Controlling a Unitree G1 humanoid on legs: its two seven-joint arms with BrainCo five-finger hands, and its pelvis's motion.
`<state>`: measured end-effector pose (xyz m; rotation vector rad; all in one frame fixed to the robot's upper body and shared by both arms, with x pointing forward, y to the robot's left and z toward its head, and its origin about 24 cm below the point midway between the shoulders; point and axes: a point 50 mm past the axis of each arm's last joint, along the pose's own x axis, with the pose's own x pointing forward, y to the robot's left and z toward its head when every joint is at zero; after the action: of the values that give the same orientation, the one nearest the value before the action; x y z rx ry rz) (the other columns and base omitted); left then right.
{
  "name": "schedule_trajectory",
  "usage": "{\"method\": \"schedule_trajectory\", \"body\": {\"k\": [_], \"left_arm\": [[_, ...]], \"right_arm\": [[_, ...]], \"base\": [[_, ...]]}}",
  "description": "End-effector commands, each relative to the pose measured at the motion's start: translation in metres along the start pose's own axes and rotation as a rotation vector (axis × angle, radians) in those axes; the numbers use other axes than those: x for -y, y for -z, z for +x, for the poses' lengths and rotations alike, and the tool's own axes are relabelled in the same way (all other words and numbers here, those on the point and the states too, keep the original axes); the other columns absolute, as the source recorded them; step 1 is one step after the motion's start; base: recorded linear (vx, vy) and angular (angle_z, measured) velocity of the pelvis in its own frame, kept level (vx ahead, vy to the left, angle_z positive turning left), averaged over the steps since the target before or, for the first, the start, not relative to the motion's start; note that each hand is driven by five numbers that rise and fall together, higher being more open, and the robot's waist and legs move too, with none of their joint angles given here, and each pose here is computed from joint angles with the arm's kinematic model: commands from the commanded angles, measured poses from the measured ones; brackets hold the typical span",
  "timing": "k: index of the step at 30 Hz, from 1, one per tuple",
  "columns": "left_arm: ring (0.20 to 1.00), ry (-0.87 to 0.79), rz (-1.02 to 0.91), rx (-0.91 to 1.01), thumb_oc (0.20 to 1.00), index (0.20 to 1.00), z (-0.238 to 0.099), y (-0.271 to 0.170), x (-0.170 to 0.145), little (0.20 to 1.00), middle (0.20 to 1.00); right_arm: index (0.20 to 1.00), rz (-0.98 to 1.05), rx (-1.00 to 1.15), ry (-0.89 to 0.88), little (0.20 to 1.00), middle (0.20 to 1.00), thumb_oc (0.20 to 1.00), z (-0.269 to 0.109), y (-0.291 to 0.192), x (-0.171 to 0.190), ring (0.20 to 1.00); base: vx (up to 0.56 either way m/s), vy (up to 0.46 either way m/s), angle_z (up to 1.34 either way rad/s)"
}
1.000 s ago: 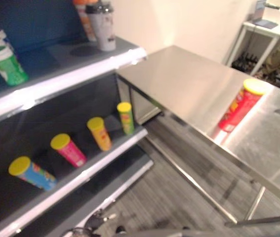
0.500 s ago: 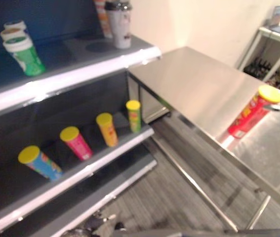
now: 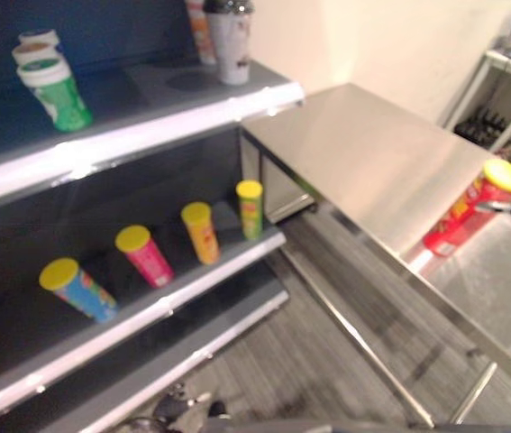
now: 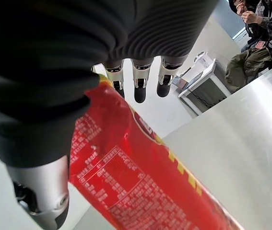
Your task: Put the goods on the table back onto the shelves and tidy them up.
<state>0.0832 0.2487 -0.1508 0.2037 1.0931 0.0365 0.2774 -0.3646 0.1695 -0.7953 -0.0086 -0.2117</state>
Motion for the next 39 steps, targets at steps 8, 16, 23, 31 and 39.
{"method": "schedule_trajectory", "body": {"k": [8,16,23,31,39], "left_arm": [[1.000,-0.020,0.080,0.033,1.000,1.000,0.005,-0.018,-0.008,1.000,1.000],[1.000,-0.019,0.080,0.029,1.000,1.000,0.005,-0.018,-0.007,1.000,1.000],[1.000,-0.019,0.084,0.032,1.000,1.000,0.005,-0.019,-0.008,1.000,1.000],[1.000,-0.026,0.071,0.033,1.000,1.000,0.005,-0.019,-0.010,1.000,1.000],[1.000,-0.041,0.059,0.045,1.000,1.000,0.005,-0.021,-0.011,1.000,1.000]], "right_arm": [[1.000,-0.031,0.077,0.084,1.000,1.000,1.000,0.019,-0.028,0.018,1.000],[0.589,-0.038,0.057,0.075,0.589,0.589,0.589,0.023,-0.027,0.012,0.589],[0.200,-0.032,0.056,0.061,0.200,0.200,0.200,0.025,-0.027,0.010,0.200],[0.200,-0.013,0.101,0.075,0.200,0.200,0.200,0.021,-0.033,0.009,0.200],[0.200,0.127,0.396,0.220,0.200,0.200,0.200,0.001,-0.080,0.020,0.200]], "base": [[0.00,0.000,0.00],[0.00,0.001,0.00],[0.00,0.000,0.02],[0.00,0.000,0.00],[0.01,0.043,0.00]]}}
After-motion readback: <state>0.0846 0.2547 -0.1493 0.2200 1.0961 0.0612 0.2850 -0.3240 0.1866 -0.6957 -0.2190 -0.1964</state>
